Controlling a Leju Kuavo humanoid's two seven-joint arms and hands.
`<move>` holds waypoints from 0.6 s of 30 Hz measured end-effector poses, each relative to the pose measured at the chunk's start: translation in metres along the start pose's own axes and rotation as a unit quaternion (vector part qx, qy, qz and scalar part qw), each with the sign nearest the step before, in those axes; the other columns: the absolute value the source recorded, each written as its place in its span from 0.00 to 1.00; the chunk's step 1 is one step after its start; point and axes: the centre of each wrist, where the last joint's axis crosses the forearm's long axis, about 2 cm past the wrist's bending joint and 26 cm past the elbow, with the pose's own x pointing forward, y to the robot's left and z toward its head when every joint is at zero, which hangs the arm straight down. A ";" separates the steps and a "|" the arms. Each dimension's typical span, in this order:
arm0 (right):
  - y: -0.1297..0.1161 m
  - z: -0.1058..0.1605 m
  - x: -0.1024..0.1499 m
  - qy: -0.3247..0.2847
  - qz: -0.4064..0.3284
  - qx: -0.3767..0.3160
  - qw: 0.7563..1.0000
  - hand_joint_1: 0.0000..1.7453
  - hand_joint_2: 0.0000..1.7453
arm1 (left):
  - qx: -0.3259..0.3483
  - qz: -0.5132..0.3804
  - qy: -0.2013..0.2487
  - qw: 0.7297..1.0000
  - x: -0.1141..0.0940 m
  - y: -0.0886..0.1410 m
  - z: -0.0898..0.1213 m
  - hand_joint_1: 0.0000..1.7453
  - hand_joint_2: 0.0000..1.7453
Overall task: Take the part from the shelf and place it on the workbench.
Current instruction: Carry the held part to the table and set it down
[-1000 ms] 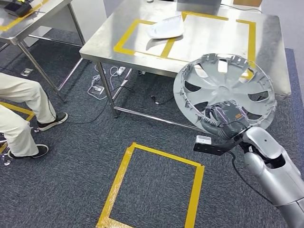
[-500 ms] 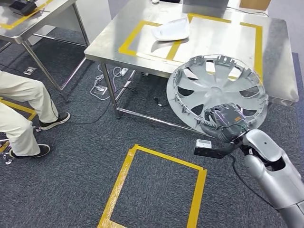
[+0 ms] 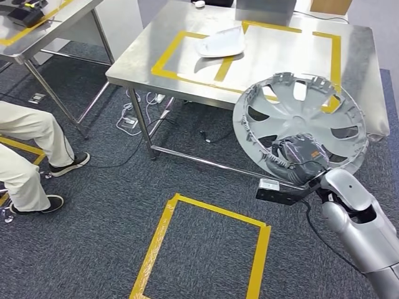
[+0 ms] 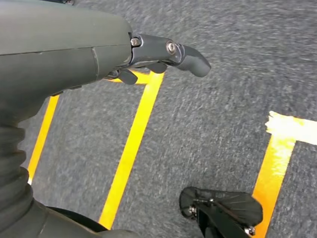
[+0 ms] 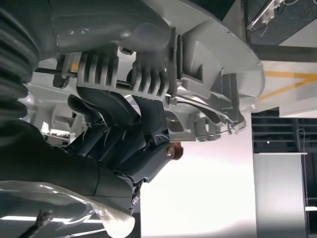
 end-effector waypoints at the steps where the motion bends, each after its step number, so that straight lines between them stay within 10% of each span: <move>1: 0.000 0.000 0.000 0.000 0.000 0.000 1.000 1.00 1.00 | 0.000 0.000 0.000 1.000 0.000 0.000 0.000 0.00 1.00; 18: -0.022 -0.093 0.023 -0.080 -0.040 -0.012 0.996 1.00 1.00 | 0.029 0.086 0.049 0.995 0.059 -0.030 -0.006 0.00 1.00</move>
